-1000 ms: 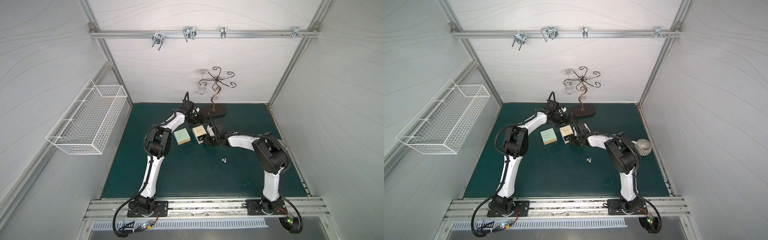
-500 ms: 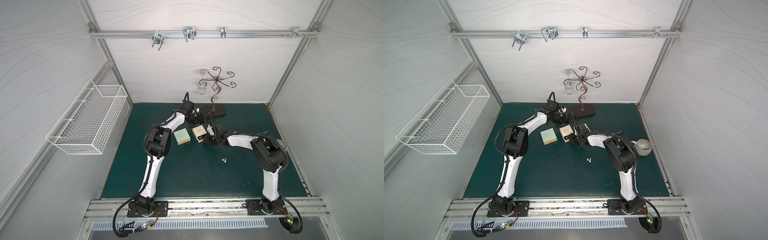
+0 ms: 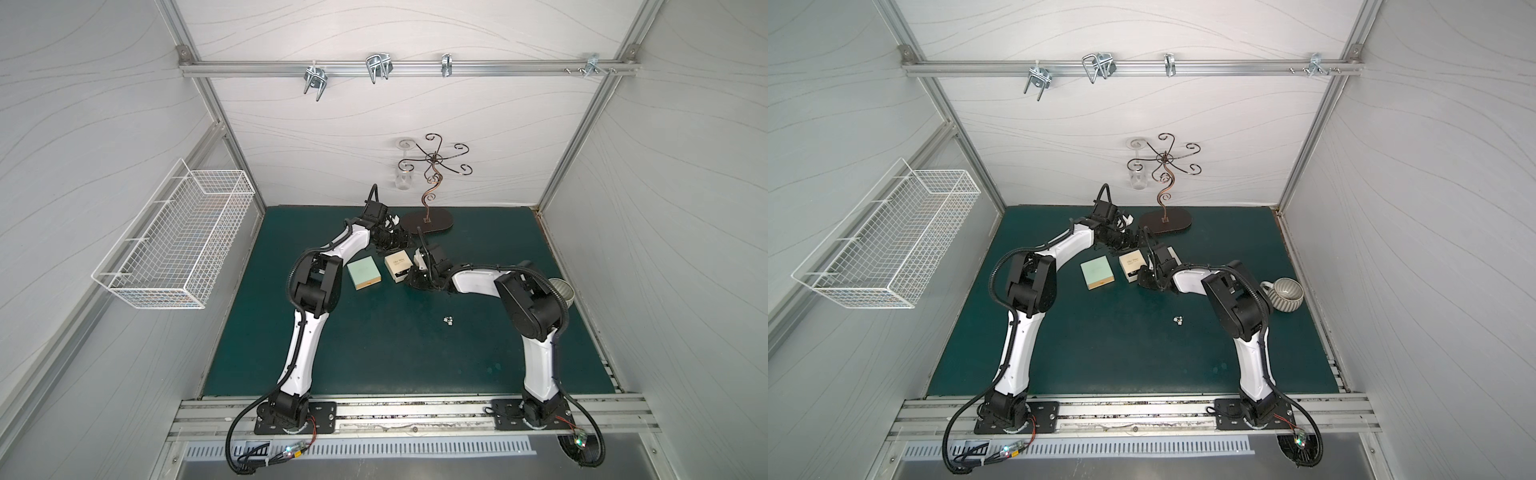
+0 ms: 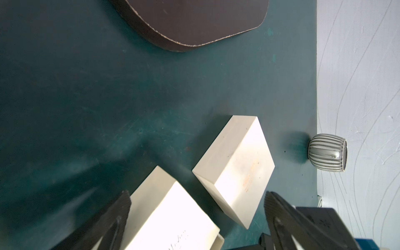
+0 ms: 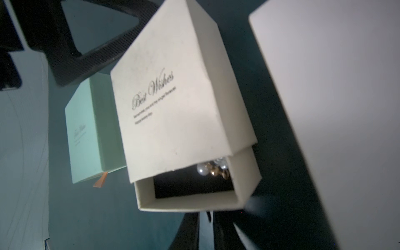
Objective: Place the earrings into the drawer-style jewelry box
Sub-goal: Close the drawer of the jewelry box.
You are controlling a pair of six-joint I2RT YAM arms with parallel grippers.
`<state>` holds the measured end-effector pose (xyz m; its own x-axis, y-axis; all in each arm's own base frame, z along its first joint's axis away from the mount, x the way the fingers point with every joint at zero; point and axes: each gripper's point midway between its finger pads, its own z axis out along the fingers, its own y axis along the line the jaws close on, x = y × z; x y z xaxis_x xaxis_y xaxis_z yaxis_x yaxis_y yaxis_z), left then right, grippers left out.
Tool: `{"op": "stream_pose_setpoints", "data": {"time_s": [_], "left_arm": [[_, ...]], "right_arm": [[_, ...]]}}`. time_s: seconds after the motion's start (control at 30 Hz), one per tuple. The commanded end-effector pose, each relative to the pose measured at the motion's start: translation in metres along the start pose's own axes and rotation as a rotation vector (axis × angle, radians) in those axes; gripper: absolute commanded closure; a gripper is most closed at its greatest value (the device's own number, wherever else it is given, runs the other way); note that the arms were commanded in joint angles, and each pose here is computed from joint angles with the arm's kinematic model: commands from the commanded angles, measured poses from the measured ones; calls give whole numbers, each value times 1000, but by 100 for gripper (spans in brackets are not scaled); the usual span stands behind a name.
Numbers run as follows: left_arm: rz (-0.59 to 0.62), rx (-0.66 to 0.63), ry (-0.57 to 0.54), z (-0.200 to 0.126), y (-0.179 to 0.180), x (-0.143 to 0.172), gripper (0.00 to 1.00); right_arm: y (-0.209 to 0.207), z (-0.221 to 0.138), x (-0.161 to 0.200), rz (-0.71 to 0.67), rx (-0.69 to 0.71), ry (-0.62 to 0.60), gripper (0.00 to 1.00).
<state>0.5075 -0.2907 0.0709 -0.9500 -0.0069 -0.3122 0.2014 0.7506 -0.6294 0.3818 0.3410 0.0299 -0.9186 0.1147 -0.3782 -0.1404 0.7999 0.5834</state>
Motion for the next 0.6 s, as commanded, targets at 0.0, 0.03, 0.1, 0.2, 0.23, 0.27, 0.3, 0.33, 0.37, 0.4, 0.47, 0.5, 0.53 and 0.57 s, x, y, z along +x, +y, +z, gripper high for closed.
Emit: {"op": "stream_pose_setpoints", "data": {"time_s": [0.0,0.03,0.1,0.2,0.23,0.27,0.3,0.33,0.37,0.4,0.47,0.5,0.53,0.57], "left_arm": [[15,21,30,0,-7,7,1],[15,22,30,1,-7,7,1],[19,26,28,0,-8,7,1],[17,27,30,1,-7,7,1],[17,27,30,1,-8,7,1],[17,28,33,0,-8,8,1],[18,27,32,0,-8,8,1],[20,27,32,0,-8,8,1],[20,28,34,0,-8,8,1],[21,26,34,0,-8,8,1],[26,26,30,-1,-9,7,1],[26,26,31,-1,-9,7,1],[26,27,31,-1,-9,7,1],[26,27,33,-2,-9,8,1]], "right_arm": [[2,8,-10,29,-12,-23,84],[2,8,-11,31,-11,-25,84],[2,10,-12,37,-11,-28,84],[3,11,-14,37,-13,-30,84],[3,12,-15,39,-14,-32,84],[4,13,-15,40,-15,-32,84],[3,14,-16,42,-14,-33,84],[3,14,-17,45,-15,-33,84],[3,15,-17,47,-18,-30,84],[4,16,-18,48,-19,-31,84],[4,17,-20,48,-20,-34,84],[5,18,-20,48,-20,-33,84],[4,19,-20,51,-20,-31,84],[4,19,-21,53,-20,-32,84]]}}
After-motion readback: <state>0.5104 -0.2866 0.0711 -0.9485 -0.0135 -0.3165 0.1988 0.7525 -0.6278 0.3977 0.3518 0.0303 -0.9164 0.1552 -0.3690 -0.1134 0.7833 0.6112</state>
